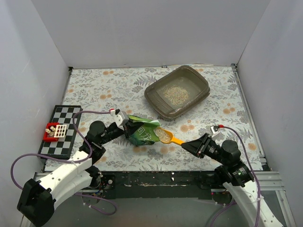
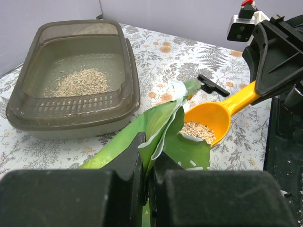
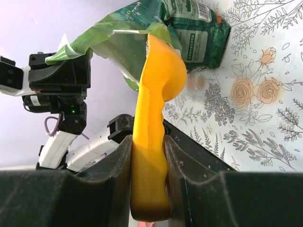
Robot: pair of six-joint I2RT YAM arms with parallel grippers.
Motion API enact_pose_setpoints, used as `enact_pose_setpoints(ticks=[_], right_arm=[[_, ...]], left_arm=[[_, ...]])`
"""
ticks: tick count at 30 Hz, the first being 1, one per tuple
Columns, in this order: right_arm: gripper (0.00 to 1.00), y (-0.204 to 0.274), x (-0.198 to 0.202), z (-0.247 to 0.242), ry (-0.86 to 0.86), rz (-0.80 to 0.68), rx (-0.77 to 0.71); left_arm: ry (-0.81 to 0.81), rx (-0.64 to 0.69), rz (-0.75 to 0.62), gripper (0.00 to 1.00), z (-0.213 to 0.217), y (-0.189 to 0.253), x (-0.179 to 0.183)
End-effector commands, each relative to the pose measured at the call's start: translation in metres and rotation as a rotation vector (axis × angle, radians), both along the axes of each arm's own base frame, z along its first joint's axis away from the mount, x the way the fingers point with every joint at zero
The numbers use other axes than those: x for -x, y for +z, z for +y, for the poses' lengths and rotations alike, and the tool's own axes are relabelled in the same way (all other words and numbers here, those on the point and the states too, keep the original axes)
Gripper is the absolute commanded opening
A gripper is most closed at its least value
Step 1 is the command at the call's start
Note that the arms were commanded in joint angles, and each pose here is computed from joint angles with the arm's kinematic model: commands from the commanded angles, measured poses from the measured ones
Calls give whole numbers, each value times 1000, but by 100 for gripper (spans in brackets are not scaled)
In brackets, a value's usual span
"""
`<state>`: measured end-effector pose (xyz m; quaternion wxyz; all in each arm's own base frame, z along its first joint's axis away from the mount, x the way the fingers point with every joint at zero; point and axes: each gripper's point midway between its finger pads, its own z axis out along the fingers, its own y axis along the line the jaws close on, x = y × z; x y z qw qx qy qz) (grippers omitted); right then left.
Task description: Fill the litter box with clean litter
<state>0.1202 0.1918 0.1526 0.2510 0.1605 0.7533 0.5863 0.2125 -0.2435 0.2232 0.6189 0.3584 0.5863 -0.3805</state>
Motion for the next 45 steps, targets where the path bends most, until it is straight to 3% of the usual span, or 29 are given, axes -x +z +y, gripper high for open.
enact_pose_setpoints(ticks=[1, 14, 29, 37, 45], right_arm=[[1, 20, 12, -11, -32, -55, -22], [1, 90, 36, -15, 22, -186, -130], [1, 129, 51, -16, 64, -235, -153], [1, 147, 42, -17, 24, -260, -225], [1, 186, 13, -24, -104, -401, -316]], left_arm=[[29, 42, -43, 0, 4, 16, 1], [109, 79, -93, 0, 18, 35, -2], [216, 155, -171, 0, 41, 65, 0], [291, 154, -179, 0, 53, 68, -8], [345, 158, -175, 0, 60, 66, -13]])
